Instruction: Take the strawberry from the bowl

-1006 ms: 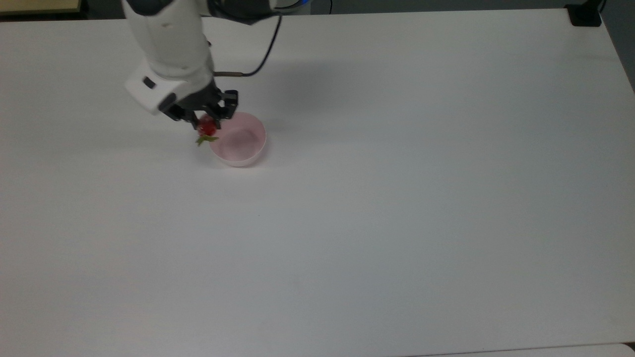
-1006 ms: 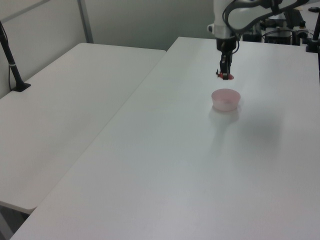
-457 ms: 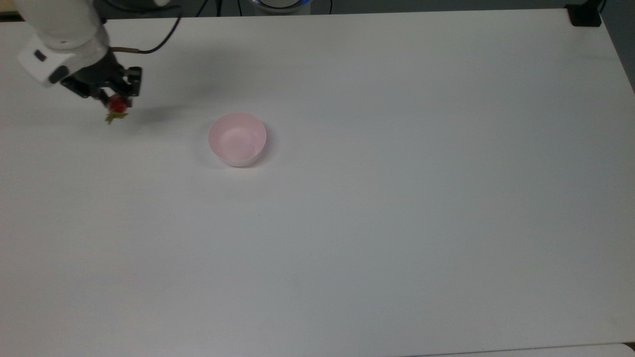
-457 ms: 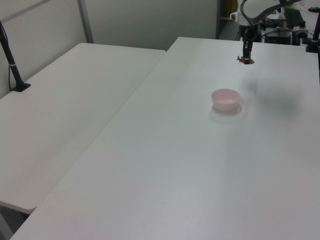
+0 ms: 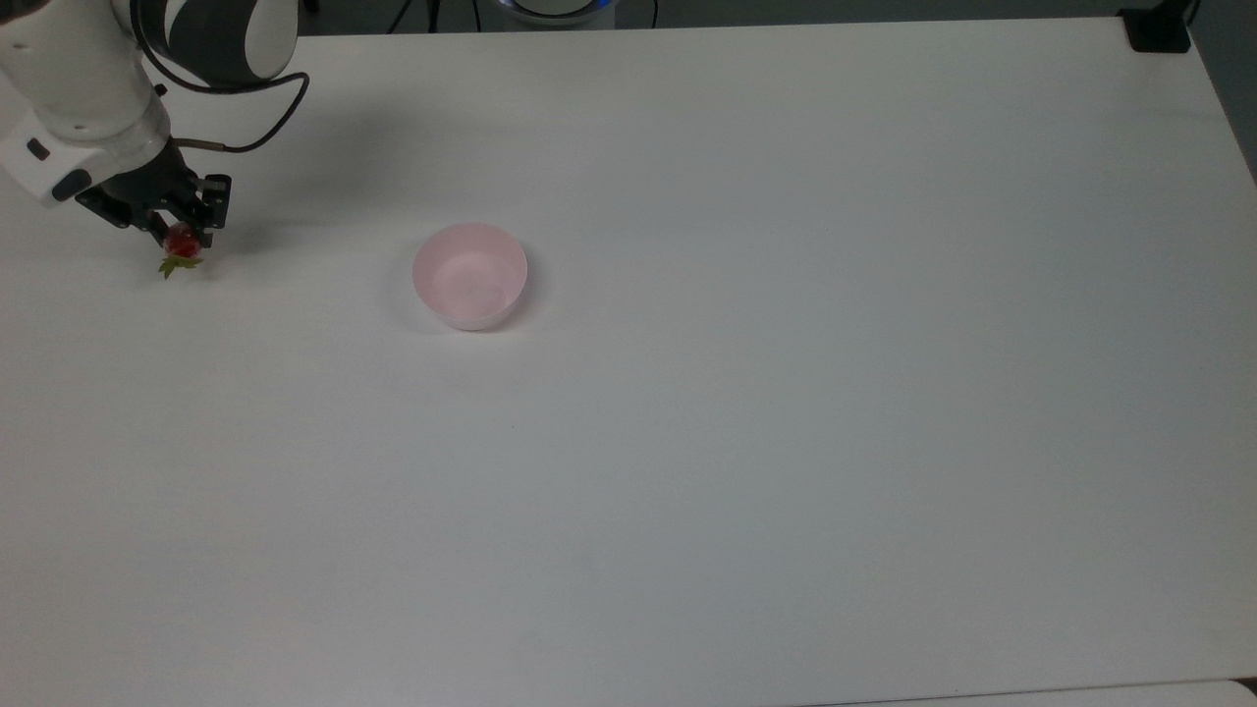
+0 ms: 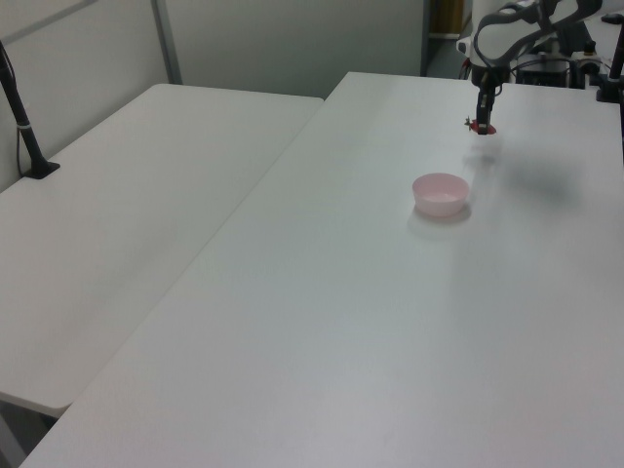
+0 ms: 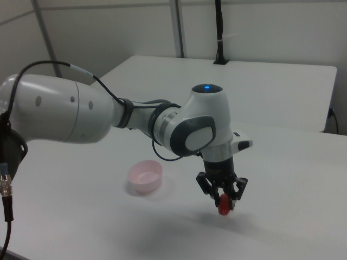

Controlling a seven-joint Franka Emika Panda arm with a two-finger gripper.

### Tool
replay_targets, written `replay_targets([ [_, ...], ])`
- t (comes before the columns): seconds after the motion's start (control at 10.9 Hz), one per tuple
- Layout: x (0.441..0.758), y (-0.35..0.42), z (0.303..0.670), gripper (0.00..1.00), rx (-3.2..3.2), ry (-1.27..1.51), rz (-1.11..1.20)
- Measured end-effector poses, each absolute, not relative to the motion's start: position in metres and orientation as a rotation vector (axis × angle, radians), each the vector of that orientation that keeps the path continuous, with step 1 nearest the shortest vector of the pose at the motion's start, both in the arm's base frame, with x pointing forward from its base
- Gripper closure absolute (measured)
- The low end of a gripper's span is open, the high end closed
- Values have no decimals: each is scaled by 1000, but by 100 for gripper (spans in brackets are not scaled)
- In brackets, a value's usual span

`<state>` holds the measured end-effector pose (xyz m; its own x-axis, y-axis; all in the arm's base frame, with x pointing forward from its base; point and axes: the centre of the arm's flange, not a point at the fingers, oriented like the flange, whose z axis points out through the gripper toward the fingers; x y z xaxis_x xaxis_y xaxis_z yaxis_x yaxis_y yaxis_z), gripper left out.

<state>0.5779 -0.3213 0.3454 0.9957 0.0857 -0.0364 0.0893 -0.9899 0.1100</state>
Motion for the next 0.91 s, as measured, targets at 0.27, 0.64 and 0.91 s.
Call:
replay_targets([
  [0.27,578,-323,334,56,3028,138,-73],
  [0.64,584,-322,345,0,3020,74,-38],
  [0.91,600,-297,404,0,2985,-87,109],
])
